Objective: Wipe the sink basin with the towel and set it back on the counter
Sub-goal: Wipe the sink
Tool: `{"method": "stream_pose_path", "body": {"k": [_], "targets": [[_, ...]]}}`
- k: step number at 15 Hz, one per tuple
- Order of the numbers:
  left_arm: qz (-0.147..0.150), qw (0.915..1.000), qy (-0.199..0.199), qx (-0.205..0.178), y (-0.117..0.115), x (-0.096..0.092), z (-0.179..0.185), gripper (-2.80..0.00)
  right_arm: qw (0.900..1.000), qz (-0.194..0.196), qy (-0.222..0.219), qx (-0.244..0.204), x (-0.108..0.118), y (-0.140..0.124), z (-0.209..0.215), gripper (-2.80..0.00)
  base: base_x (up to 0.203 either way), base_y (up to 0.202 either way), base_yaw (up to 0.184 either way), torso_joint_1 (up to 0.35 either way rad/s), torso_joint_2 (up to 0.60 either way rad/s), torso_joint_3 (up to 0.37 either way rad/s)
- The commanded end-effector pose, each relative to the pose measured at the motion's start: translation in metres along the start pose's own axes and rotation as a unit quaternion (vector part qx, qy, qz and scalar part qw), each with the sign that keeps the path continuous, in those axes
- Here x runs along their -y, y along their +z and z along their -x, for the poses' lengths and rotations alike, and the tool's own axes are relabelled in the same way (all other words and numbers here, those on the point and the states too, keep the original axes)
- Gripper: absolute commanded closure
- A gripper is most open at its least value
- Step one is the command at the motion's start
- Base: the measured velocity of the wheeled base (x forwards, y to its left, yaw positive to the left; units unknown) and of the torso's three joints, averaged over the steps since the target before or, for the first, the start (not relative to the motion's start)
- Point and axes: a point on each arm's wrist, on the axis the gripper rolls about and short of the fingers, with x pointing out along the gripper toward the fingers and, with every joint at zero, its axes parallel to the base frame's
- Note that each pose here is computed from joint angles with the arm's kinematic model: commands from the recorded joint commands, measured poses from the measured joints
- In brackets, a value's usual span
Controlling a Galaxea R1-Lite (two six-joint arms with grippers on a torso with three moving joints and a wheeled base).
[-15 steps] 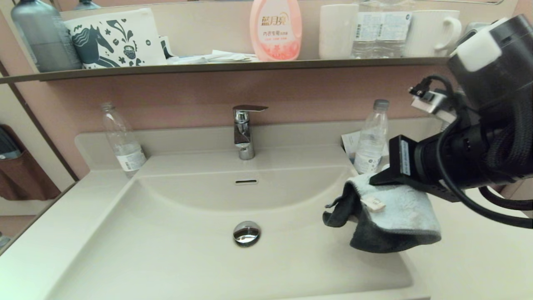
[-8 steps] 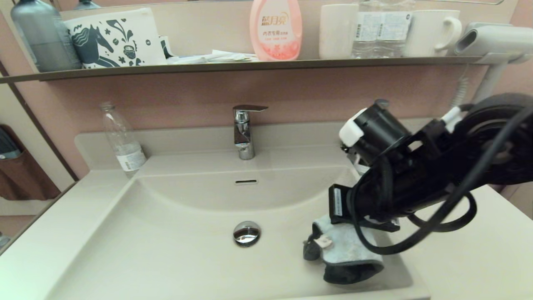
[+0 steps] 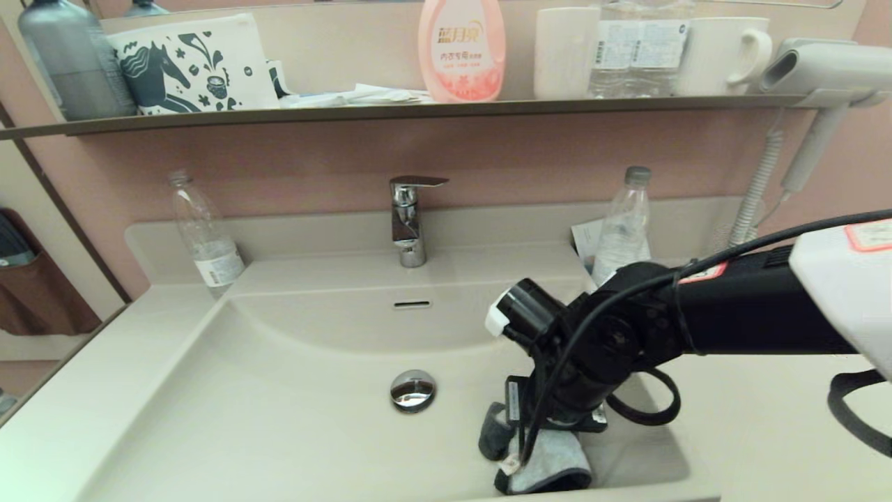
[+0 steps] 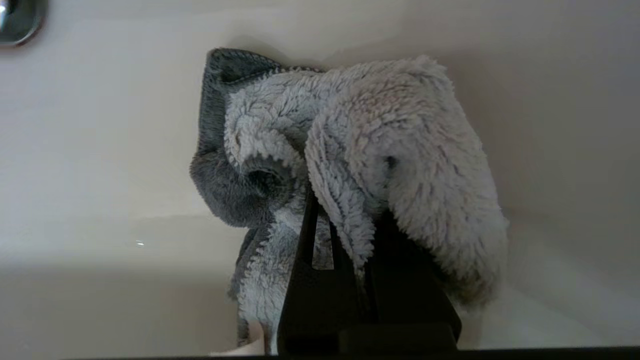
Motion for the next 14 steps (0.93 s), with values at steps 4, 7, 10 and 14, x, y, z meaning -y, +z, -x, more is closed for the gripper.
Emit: {"method": "stream_pose_path", "body": {"k": [4, 7, 10, 14], "targets": [[0.000, 1.0000, 0.001, 0.000, 0.000, 0.000, 0.000, 0.00, 0.998, 0.027, -0.013, -0.049, -0.025, -0.016, -0.060, 0.00, 0.000, 0.000, 0.000, 0.000, 0.00, 0.000], [0.000, 1.0000, 0.001, 0.000, 0.000, 0.000, 0.000, 0.00, 0.996, 0.039, 0.035, -0.077, -0.044, -0.015, -0.073, 0.00, 0.000, 0.000, 0.000, 0.000, 0.00, 0.000], [0.000, 1.0000, 0.001, 0.000, 0.000, 0.000, 0.000, 0.00, 0.992, 0.071, 0.064, -0.085, -0.068, -0.019, -0.088, 0.00, 0.000, 0.000, 0.000, 0.000, 0.00, 0.000], [0.000, 1.0000, 0.001, 0.000, 0.000, 0.000, 0.000, 0.00, 0.985, 0.121, 0.109, -0.064, -0.104, -0.029, -0.106, 0.00, 0.000, 0.000, 0.000, 0.000, 0.00, 0.000]]}}
